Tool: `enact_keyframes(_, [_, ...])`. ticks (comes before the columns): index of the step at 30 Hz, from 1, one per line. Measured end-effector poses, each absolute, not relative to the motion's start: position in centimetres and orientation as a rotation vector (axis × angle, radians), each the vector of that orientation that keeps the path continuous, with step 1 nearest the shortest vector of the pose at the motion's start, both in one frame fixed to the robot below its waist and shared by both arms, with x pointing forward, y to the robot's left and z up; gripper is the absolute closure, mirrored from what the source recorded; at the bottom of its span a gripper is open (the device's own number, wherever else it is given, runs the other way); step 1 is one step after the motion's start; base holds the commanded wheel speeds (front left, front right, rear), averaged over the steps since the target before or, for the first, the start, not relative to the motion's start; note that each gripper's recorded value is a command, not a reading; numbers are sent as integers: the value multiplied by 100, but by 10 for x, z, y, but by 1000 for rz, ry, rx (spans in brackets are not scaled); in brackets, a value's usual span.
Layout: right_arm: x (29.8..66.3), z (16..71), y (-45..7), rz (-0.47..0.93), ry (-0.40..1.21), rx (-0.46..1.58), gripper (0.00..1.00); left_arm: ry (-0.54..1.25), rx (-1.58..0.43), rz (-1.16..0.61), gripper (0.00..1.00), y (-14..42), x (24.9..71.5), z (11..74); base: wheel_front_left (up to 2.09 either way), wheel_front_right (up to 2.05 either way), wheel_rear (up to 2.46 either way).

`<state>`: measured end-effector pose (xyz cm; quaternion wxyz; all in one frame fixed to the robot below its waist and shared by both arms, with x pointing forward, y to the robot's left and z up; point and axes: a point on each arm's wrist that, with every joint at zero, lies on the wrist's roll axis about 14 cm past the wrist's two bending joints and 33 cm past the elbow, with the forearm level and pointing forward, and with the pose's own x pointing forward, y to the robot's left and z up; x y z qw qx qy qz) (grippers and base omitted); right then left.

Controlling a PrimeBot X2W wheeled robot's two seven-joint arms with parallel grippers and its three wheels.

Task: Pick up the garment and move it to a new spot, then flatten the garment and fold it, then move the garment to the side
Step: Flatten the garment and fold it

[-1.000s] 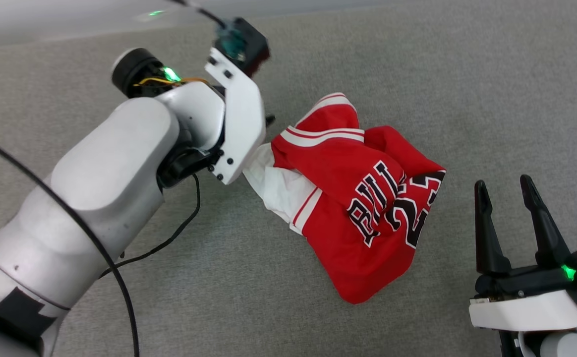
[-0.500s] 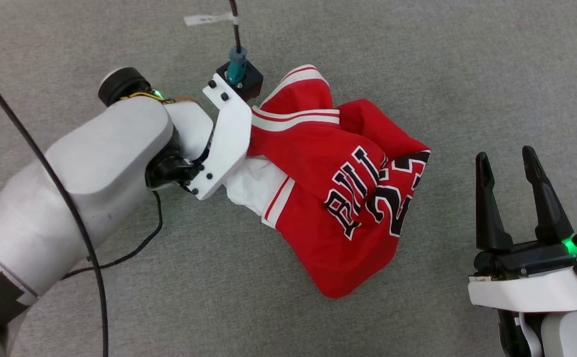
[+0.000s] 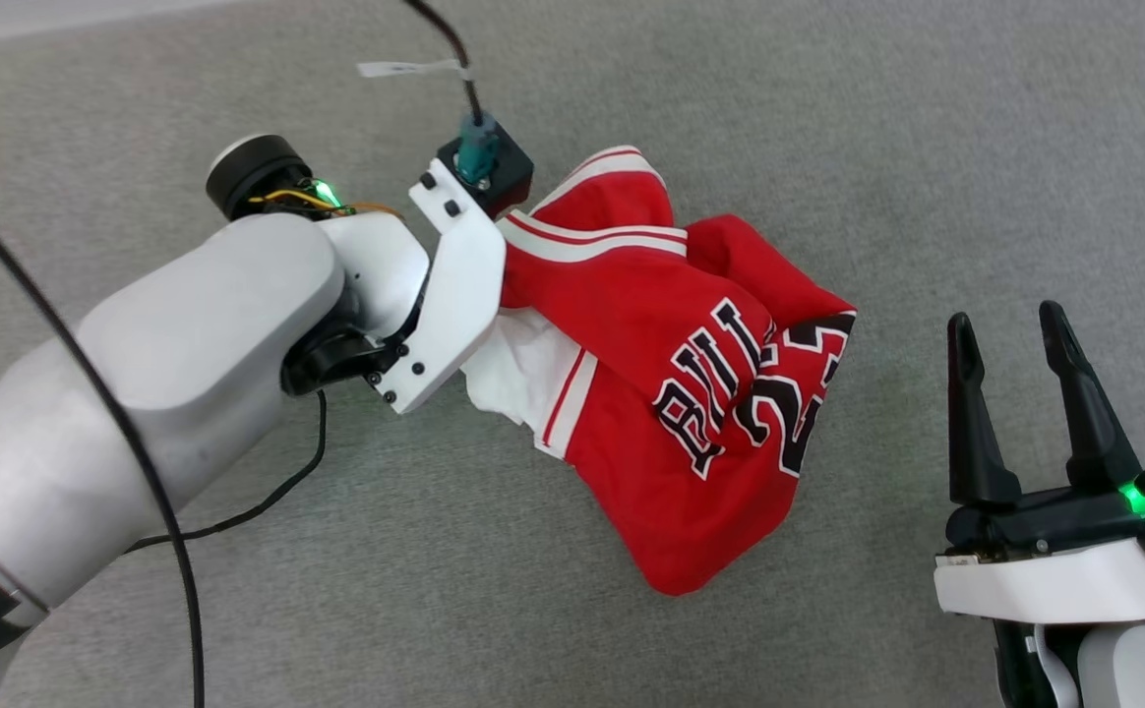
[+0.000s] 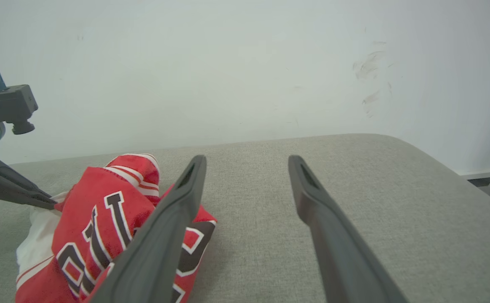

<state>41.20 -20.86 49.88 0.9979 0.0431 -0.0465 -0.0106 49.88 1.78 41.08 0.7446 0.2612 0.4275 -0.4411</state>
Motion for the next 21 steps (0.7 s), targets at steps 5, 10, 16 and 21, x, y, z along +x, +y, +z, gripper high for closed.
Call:
enact_keyframes(5, [406,507,-199,6,-111,84,0,850,508,-926,100,41,494,439,0,0,0])
enact_keyframes(10, [404,513,-184,51,-129,96,0,878,452,-770,100,109,488,446,0,0,0])
enact_keyframes(16, [402,518,-171,91,-140,104,0,992,351,-599,100,176,453,427,0,0,0])
enact_keyframes(21, [400,521,-167,103,-147,105,0,1083,275,-466,100,219,422,406,0,0,0])
